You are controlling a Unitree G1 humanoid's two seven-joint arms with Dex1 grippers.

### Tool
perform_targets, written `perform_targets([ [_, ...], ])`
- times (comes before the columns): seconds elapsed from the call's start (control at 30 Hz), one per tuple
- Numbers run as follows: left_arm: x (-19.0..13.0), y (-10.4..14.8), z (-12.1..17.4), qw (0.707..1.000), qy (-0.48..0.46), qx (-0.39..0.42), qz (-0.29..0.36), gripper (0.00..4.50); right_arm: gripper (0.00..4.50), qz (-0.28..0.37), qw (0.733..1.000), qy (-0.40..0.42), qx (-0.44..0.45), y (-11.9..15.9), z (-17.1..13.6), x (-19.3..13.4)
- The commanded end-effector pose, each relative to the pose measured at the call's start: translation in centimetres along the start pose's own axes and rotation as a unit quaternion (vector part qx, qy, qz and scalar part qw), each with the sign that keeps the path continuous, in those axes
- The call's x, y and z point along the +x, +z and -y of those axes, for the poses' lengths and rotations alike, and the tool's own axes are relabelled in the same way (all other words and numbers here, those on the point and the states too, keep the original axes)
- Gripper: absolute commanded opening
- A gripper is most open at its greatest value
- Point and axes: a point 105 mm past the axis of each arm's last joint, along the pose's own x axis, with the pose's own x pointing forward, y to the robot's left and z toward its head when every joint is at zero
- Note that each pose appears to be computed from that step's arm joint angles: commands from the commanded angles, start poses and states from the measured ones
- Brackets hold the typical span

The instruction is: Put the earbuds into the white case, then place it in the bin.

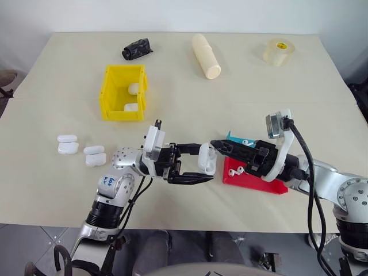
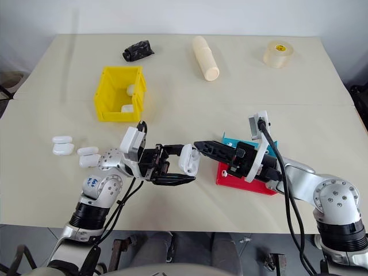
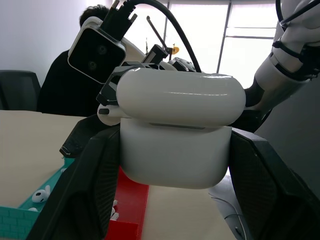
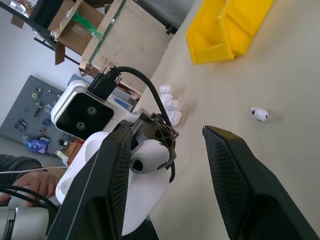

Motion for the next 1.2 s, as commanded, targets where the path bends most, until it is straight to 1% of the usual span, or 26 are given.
perform_targets([
  [0.03,0.6,0.9,0.5,1.000,-0.014,0.018,0.013,2.83,2.31,0.025,0.998,0.034,-0.040,0.8,-1.8,-0.1],
  [0.17,0.6,1.0,0.2,1.000,-0.004,0.015,0.018,2.83,2.31,0.046,0.996,0.042,-0.064,1.4,-2.3,-0.3],
  [0.37,0.7,1.0,0.2,1.000,-0.005,0.014,0.020,2.83,2.31,0.053,0.996,0.025,-0.067,1.2,-1.8,-0.6],
  [0.47,0.3,1.0,0.0,1.000,0.000,0.016,0.015,2.83,2.31,0.068,0.992,-0.006,-0.111,2.0,-1.1,-1.6],
  [0.53,0.0,1.0,0.0,1.000,0.003,0.016,0.010,2.83,2.31,0.057,0.986,-0.032,-0.153,2.1,-0.6,-2.4],
  [0.63,-0.4,0.8,0.1,1.000,0.006,0.017,0.004,2.83,2.31,-0.002,0.969,-0.085,-0.232,1.6,0.5,-4.3],
  [0.7,-0.6,0.7,0.2,1.000,0.008,0.019,0.001,2.83,2.31,-0.066,0.949,-0.116,-0.285,0.5,1.3,-5.7],
  [0.8,-0.8,0.5,0.1,1.000,0.011,0.021,-0.001,2.83,2.85,-0.145,0.931,-0.123,-0.312,-1.3,1.5,-7.3],
  [0.83,-0.9,0.4,0.1,1.000,0.012,0.023,-0.003,2.83,3.17,-0.168,0.925,-0.127,-0.316,-1.8,1.6,-7.8],
  [0.97,-1.0,0.0,0.0,1.000,0.019,0.024,-0.005,2.83,4.49,-0.227,0.883,-0.166,-0.376,-2.0,2.6,-9.9],
  [1.03,-1.0,-0.1,0.0,0.999,0.021,0.024,-0.005,2.83,4.49,-0.255,0.870,-0.170,-0.386,-2.2,2.9,-10.4],
  [1.1,-1.0,-0.2,0.0,0.999,0.022,0.024,-0.005,2.83,4.49,-0.295,0.854,-0.158,-0.399,-2.8,3.0,-10.2],
  [1.17,-0.9,-0.4,0.0,0.999,0.022,0.024,-0.006,2.83,4.49,-0.334,0.819,-0.169,-0.434,-2.7,3.8,-10.0],
  [1.2,-0.8,-0.5,0.0,0.999,0.021,0.024,-0.006,2.83,4.49,-0.335,0.813,-0.174,-0.443,-2.4,4.1,-9.7],
])
